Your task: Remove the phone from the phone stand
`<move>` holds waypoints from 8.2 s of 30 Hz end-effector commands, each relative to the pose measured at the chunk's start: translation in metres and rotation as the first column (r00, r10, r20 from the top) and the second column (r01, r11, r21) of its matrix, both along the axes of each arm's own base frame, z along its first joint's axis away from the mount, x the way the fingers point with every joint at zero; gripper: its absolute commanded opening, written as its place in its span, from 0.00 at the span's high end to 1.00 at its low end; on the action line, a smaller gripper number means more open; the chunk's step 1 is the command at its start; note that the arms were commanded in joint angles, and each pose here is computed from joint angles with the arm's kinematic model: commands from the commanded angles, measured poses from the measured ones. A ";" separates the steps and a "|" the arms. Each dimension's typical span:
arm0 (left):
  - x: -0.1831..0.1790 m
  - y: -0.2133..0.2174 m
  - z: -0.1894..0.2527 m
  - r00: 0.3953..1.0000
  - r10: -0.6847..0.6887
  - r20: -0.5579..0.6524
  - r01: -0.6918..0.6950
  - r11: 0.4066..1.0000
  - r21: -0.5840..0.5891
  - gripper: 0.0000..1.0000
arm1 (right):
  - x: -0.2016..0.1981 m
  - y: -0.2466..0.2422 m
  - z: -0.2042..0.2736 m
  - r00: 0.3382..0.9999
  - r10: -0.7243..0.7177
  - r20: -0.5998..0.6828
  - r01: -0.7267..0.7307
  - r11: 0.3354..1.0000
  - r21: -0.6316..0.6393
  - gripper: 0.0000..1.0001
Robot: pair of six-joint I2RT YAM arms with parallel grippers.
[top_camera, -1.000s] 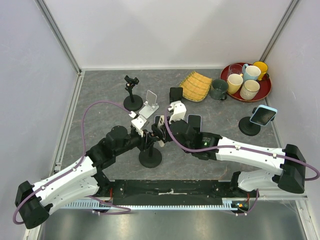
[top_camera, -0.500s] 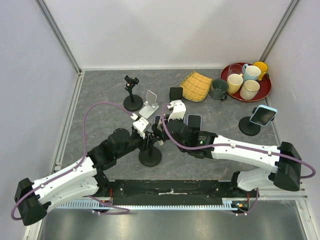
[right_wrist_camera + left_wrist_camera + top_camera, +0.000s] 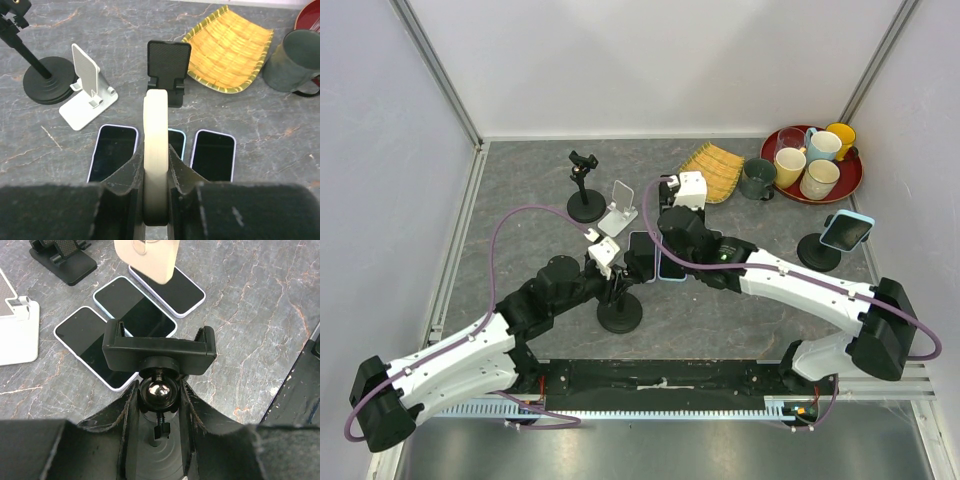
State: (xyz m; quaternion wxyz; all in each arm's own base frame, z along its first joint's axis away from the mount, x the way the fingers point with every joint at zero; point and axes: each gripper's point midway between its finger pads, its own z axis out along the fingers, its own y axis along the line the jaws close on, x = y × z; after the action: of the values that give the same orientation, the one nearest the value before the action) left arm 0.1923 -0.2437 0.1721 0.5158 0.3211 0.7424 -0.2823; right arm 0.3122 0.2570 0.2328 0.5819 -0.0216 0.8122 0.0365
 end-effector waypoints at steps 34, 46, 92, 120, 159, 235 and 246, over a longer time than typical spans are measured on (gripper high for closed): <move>0.017 0.066 0.068 0.935 0.261 0.242 -0.252 0.965 -0.067 0.98 | 0.045 -0.188 -0.174 0.692 -0.636 -0.343 0.387 0.727 -0.567 1.00; 0.017 0.066 0.066 0.936 0.255 0.242 -0.250 0.967 -0.051 0.98 | 0.065 -0.192 -0.206 0.653 -0.636 -0.411 0.396 0.749 -0.531 0.56; 0.015 0.057 0.055 0.954 0.211 0.212 -0.212 0.977 -0.016 0.98 | 0.041 -0.195 -0.184 0.715 -0.363 -0.598 0.417 0.908 -0.052 0.02; 0.018 0.059 0.053 0.950 0.227 0.214 -0.230 0.973 -0.013 0.98 | -0.002 -0.158 -0.182 0.756 -0.033 -0.654 0.303 0.903 0.305 0.02; 0.287 0.243 0.090 0.521 0.795 0.310 -0.757 0.598 -0.262 0.98 | -0.053 -0.118 -0.002 0.969 0.234 0.081 -0.248 0.926 0.285 0.02; 0.015 0.142 0.108 0.848 0.433 0.305 -0.358 0.893 -0.272 0.01 | -0.003 -0.375 0.038 0.586 -0.807 0.072 0.808 0.589 0.015 0.02; 0.013 0.139 0.108 0.854 0.420 0.308 -0.344 0.899 -0.271 0.01 | 0.002 -0.376 0.010 0.638 -0.769 0.037 0.769 0.639 0.008 0.02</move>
State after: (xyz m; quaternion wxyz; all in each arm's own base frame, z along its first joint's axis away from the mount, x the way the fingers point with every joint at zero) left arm 0.2049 -0.1066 0.2808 0.7144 0.1476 0.6542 -0.1997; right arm 0.3035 -0.1264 0.2399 0.5345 0.3312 0.7367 -0.2488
